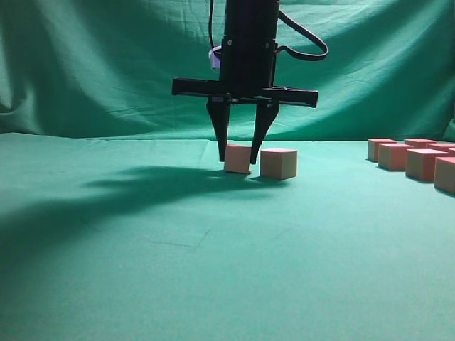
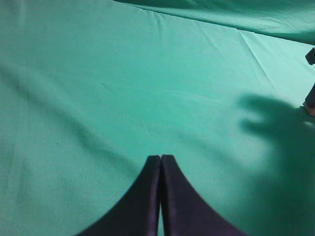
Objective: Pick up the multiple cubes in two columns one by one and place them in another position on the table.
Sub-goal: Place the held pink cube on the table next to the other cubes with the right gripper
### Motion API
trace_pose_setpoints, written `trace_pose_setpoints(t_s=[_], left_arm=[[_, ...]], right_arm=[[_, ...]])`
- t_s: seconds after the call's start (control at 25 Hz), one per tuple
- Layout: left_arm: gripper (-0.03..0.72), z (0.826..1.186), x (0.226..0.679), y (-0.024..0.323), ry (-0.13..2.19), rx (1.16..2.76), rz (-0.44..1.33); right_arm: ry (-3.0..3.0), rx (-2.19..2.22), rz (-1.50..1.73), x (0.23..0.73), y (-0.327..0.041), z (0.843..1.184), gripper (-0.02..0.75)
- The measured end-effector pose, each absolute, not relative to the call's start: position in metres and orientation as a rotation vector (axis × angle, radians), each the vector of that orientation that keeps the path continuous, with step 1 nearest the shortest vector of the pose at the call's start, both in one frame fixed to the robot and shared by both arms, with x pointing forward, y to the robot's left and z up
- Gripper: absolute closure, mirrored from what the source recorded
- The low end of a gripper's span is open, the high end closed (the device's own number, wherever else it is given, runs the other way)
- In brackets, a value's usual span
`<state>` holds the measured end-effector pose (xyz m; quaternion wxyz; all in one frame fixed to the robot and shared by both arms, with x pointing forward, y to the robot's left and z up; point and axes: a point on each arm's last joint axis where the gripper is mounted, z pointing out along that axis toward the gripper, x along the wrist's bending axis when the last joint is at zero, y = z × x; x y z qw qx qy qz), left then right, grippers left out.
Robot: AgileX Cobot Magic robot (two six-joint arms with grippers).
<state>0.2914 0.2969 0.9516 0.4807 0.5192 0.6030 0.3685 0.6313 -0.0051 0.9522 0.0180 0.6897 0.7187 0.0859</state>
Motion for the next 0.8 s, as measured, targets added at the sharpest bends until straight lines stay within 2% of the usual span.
trace_pose_setpoints(t_s=[0.16, 0.24, 0.28, 0.32, 0.4, 0.56, 0.6, 0.8], left_arm=[[0.688, 0.9516, 0.2914, 0.2969, 1.471, 1.266, 0.899], [0.688, 0.9516, 0.2914, 0.2969, 1.471, 1.266, 0.899], [0.688, 0.9516, 0.2914, 0.2969, 1.471, 1.266, 0.899], [0.688, 0.9516, 0.2914, 0.2969, 1.471, 1.266, 0.899], [0.688, 0.9516, 0.2914, 0.2969, 1.471, 1.266, 0.899], [0.688, 0.9516, 0.2914, 0.2969, 1.471, 1.266, 0.899], [0.688, 0.9516, 0.2914, 0.2969, 1.471, 1.266, 0.899], [0.688, 0.9516, 0.2914, 0.2969, 1.471, 1.266, 0.899]], right_arm=[[2.23, 2.144, 0.271, 0.6317, -0.0048, 0.9515, 0.46], [2.232, 2.14, 0.275, 0.6322, -0.0045, 0.9505, 0.389], [2.242, 2.127, 0.281, 0.6324, -0.0042, 0.9506, 0.4], [2.251, 2.117, 0.29, 0.6327, -0.0038, 0.9506, 0.332], [2.259, 2.107, 0.314, 0.6335, -0.0026, 0.9509, 0.283], [2.264, 2.093, 0.338, 0.6346, -0.0017, 0.9512, 0.302], [2.264, 2.091, 0.347, 0.635, -0.0014, 0.9514, 0.261], [2.287, 1.984, 0.444, 0.6413, 0.0012, 0.9531, 0.276]])
